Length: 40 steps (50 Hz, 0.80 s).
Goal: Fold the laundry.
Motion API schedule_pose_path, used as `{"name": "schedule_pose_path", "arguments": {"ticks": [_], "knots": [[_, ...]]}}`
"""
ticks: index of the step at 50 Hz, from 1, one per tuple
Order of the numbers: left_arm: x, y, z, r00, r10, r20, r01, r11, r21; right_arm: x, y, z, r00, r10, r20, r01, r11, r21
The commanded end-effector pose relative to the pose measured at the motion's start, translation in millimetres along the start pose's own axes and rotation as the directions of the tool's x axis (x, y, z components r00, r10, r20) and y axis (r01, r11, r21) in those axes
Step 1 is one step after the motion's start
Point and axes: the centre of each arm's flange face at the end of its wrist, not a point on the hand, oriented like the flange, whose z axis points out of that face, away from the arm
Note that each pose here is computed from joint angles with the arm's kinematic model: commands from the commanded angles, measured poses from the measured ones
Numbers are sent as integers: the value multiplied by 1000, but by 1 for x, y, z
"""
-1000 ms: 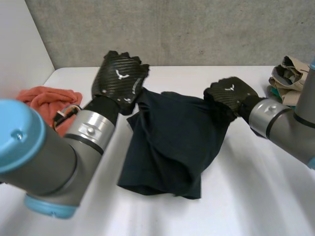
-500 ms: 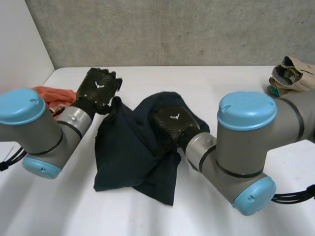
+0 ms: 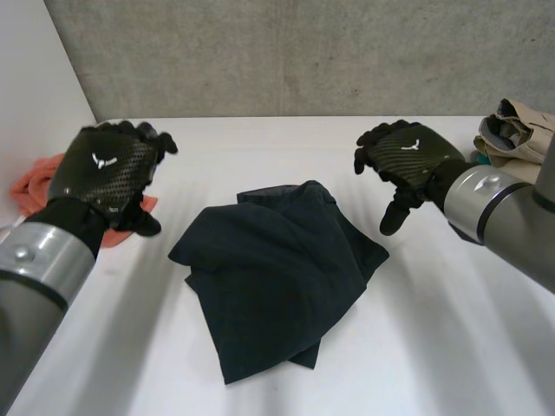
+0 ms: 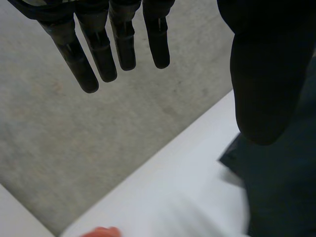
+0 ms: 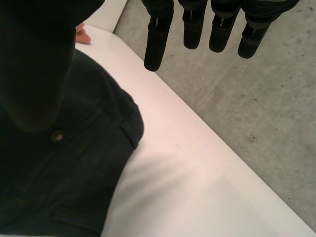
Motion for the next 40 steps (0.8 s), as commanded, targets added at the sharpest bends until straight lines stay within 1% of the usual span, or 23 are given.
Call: {"name": "schedule_pose_path", "arguments": {"ticks": [1, 5, 8, 9, 11, 13, 15, 16, 19, 21, 24, 28, 33, 40], "knots": [[25, -3, -27, 989, -101, -107, 96, 994, -48, 20, -3, 3, 999, 2, -39, -2, 1000, 21], [44, 1, -42, 978, -122, -171, 108, 990, -85, 31, 10, 4, 999, 11, -51, -12, 1000, -28], [56, 10, -53, 972, -129, -195, 106, 987, -123, 27, 28, 9, 1000, 8, -21, -10, 997, -79], [59, 13, -56, 971, -130, -201, 103, 985, -137, 24, 44, 14, 1000, 0, -3, -1, 993, -118], [71, 29, -60, 965, -137, -224, 93, 976, -198, 20, 54, 18, 1000, -12, 16, 14, 989, -144], [76, 35, -59, 963, -138, -233, 86, 972, -220, 11, 72, 24, 997, -38, 62, 49, 983, -176], [85, 47, -56, 960, -137, -244, 71, 963, -261, 7, 80, 27, 995, -49, 90, 65, 982, -179], [93, 55, -56, 956, -133, -262, 55, 957, -286, 2, 91, 32, 991, -48, 123, 69, 982, -175], [103, 60, -57, 947, -129, -294, 38, 954, -296, -6, 105, 40, 983, -49, 176, 73, 989, -131], [114, 63, -55, 940, -124, -318, 28, 957, -290, -9, 109, 43, 981, -52, 188, 74, 991, -108], [123, 71, -47, 941, -117, -317, 23, 958, -287, -14, 117, 48, 978, -60, 201, 78, 994, -82], [125, 79, -36, 955, -101, -281, 18, 959, -284, -19, 126, 56, 976, -72, 206, 86, 994, -62], [130, 91, -29, 962, -82, -260, -3, 951, -310, -20, 135, 65, 975, -105, 194, 112, 993, -28], [128, 85, -21, 972, -80, -223, 15, 961, -277, -21, 137, 67, 975, -108, 196, 114, 993, -25]]}}
